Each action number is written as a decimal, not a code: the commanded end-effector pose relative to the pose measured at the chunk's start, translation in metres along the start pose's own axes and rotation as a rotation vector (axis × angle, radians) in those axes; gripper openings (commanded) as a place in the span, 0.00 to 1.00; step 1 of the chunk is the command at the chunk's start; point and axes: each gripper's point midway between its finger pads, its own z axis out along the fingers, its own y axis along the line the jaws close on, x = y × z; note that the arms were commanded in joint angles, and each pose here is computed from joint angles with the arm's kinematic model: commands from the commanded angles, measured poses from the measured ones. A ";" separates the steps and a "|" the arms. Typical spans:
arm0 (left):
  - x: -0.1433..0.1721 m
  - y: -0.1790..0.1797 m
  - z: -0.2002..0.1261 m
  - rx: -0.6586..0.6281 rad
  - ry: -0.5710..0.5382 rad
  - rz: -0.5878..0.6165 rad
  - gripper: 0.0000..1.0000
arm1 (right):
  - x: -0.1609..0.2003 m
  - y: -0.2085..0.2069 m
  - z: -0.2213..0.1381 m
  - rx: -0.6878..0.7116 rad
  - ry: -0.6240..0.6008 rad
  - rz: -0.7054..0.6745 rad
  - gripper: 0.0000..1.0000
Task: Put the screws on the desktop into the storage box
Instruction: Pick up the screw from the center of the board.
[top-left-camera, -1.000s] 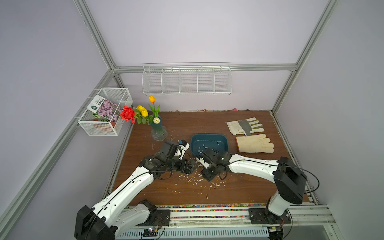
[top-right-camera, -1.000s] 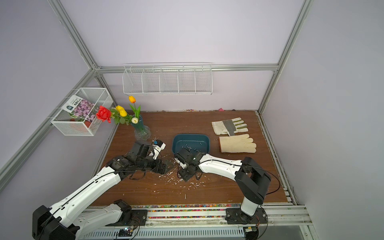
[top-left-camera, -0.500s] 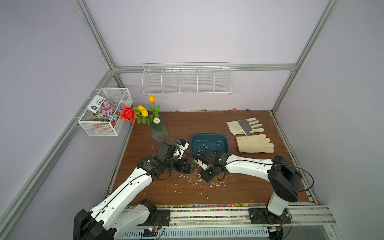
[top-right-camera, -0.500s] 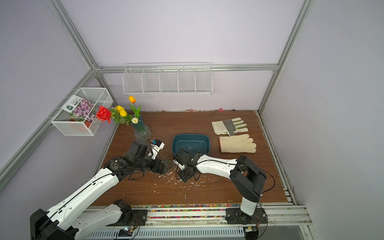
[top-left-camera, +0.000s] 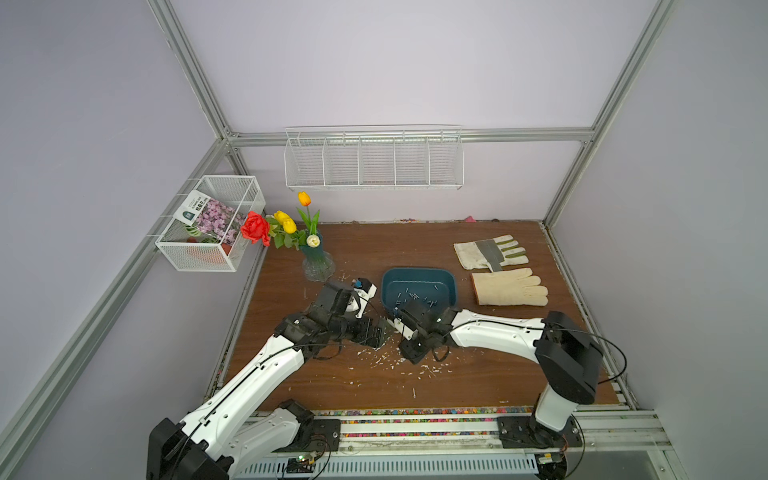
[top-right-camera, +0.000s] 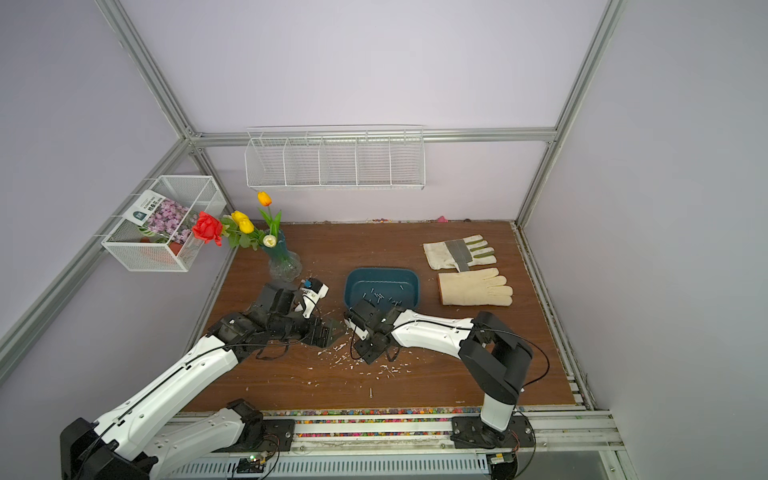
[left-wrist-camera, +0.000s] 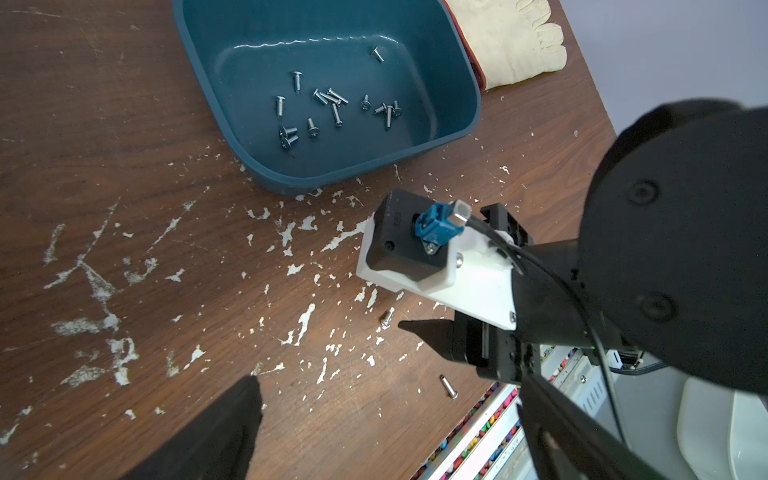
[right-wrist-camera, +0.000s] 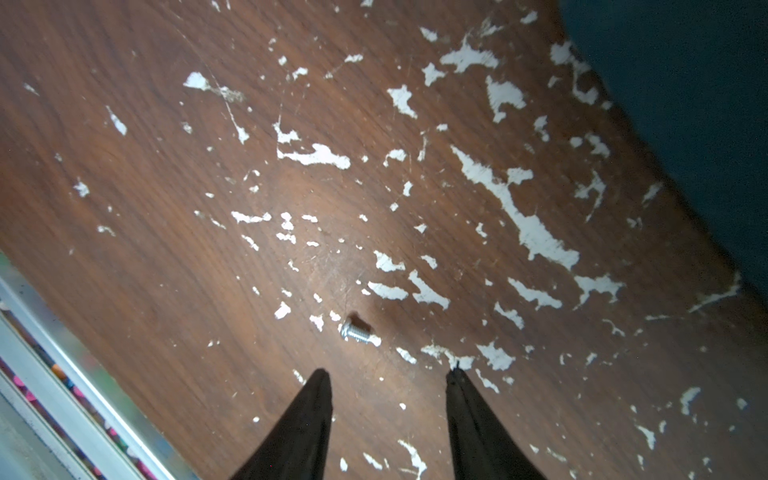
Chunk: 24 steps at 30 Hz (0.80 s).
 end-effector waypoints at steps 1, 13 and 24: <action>-0.004 0.000 -0.003 -0.002 -0.021 0.019 1.00 | 0.002 0.006 0.010 -0.018 0.019 -0.004 0.46; -0.004 0.001 0.000 0.001 -0.015 0.017 1.00 | 0.006 0.008 0.019 -0.016 0.044 -0.003 0.41; -0.004 0.001 0.000 0.003 -0.016 0.020 1.00 | 0.004 0.012 0.026 -0.022 0.049 -0.005 0.41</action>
